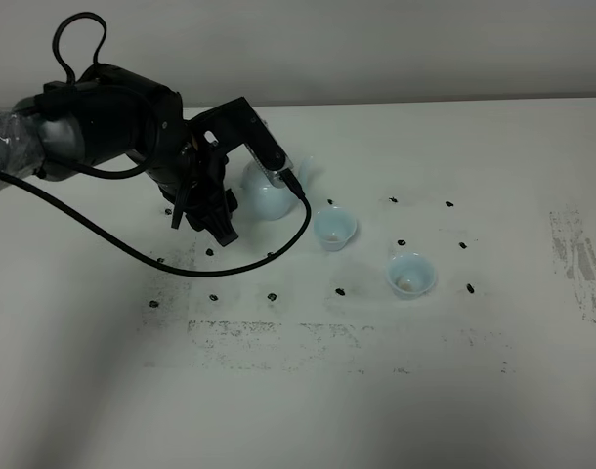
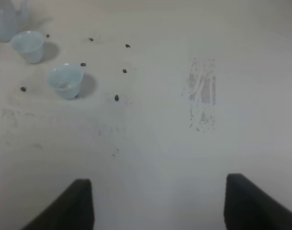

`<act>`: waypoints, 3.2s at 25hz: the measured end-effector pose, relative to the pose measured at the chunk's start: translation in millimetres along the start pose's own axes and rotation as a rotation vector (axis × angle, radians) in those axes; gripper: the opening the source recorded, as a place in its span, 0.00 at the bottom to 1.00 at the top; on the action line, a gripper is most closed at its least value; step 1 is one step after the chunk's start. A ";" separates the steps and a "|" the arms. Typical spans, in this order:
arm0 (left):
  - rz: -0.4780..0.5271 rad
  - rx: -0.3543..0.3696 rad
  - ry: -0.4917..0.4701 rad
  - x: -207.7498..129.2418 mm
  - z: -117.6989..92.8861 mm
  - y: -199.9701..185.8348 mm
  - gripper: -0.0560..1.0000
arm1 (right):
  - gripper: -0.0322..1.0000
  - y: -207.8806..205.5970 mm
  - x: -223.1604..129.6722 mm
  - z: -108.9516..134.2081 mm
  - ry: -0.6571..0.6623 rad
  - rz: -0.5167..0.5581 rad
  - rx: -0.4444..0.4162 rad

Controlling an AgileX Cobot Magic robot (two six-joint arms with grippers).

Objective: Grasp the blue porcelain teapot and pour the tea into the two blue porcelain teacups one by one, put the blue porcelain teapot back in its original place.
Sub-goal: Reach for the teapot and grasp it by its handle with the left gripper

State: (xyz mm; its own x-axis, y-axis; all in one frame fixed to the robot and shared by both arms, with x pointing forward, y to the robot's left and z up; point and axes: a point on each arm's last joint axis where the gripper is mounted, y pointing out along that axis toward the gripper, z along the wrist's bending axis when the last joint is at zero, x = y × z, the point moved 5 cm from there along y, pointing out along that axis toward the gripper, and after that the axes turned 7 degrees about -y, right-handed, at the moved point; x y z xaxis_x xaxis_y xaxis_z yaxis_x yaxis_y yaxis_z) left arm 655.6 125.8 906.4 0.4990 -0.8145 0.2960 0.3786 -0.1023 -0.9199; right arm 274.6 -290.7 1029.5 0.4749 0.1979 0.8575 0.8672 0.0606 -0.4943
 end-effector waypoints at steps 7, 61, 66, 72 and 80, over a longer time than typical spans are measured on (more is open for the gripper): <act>0.000 -0.003 0.026 0.3 -1.0 1.8 0.53 | 0.57 0.0 0.0 0.0 0.000 0.000 0.000; -0.009 -0.013 0.136 2.7 -8.0 22.4 0.47 | 0.57 0.0 0.0 0.0 0.000 0.000 0.000; -0.005 -0.031 0.119 2.0 -10.4 22.3 0.44 | 0.57 0.0 0.0 0.0 0.000 0.000 0.000; 0.025 -0.051 0.083 -1.9 -13.7 22.1 0.43 | 0.57 0.0 0.0 0.0 0.000 0.000 0.000; 0.043 -0.053 -0.102 -2.7 -12.4 2.5 0.43 | 0.57 0.0 0.0 0.0 0.000 0.000 0.000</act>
State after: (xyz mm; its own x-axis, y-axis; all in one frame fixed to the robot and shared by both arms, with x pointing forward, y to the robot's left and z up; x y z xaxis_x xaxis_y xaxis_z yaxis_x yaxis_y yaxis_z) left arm 645.5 120.7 900.1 0.5917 -0.7565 0.2784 0.3147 -0.1012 -0.9438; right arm 274.6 -290.7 1029.5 0.4749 0.1979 0.8575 0.8672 0.0606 -0.4943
